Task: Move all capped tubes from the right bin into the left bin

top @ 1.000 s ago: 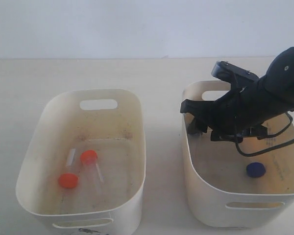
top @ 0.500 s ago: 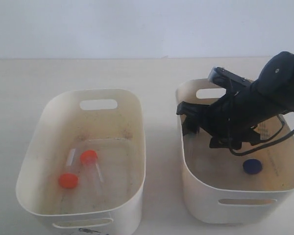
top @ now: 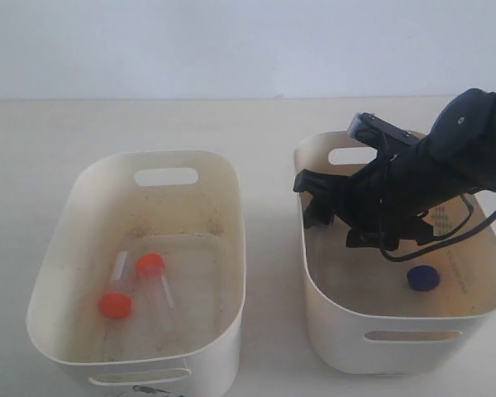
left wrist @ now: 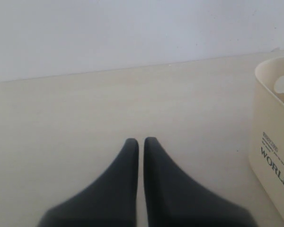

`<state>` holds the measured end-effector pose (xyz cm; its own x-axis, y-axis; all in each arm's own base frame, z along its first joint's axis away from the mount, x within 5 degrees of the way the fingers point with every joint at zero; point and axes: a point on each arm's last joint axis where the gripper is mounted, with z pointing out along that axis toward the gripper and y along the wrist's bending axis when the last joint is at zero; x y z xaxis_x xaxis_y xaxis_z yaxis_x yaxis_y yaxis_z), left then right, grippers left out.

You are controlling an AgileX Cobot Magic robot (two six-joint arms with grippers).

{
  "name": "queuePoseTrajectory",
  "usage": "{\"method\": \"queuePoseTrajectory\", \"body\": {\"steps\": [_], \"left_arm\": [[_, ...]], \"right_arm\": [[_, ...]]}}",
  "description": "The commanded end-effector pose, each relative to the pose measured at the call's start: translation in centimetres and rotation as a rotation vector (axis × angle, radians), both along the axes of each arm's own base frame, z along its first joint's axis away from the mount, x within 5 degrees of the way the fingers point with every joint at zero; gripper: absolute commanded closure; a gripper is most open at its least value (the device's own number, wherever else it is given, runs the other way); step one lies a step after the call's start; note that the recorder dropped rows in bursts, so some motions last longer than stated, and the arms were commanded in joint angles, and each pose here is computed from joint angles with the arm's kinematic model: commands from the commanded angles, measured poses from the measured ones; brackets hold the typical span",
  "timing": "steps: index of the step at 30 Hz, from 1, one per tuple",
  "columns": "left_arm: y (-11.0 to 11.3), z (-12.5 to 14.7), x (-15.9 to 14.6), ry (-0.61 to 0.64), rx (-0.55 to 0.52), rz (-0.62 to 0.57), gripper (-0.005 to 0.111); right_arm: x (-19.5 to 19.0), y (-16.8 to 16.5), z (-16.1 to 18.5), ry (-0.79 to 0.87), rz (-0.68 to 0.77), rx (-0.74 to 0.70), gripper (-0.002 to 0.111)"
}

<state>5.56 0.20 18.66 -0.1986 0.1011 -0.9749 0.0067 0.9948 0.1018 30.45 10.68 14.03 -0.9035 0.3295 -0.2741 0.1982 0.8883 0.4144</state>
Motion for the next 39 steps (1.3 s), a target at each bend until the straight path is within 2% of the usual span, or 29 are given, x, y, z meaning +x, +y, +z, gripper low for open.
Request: {"method": "queuePoseTrajectory", "body": {"steps": [1,5,9,20,34,39], "left_arm": [[0.0,0.3,0.0,-0.02,-0.018,0.001,0.102],[0.0,0.3,0.0,-0.02,-0.018,0.001,0.102],[0.0,0.3,0.0,-0.02,-0.018,0.001,0.102],[0.0,0.3,0.0,-0.02,-0.018,0.001,0.102],[0.0,0.3,0.0,-0.02,-0.018,0.001,0.102],[0.0,0.3,0.0,-0.02,-0.018,0.001,0.102]], "right_arm": [[-0.6,-0.2,-1.8,0.062,0.052,-0.045,0.054],[-0.6,-0.2,-1.8,0.067,0.054,-0.044,0.082],[-0.6,-0.2,-1.4,0.056,0.055,-0.04,0.099],[-0.7,-0.4,2.6,-0.09,0.04,-0.014,0.1],[-0.5,-1.4,3.0,-0.081,-0.014,0.003,0.1],[-0.4,-1.8,3.0,-0.095,0.015,-0.019,0.1]]}}
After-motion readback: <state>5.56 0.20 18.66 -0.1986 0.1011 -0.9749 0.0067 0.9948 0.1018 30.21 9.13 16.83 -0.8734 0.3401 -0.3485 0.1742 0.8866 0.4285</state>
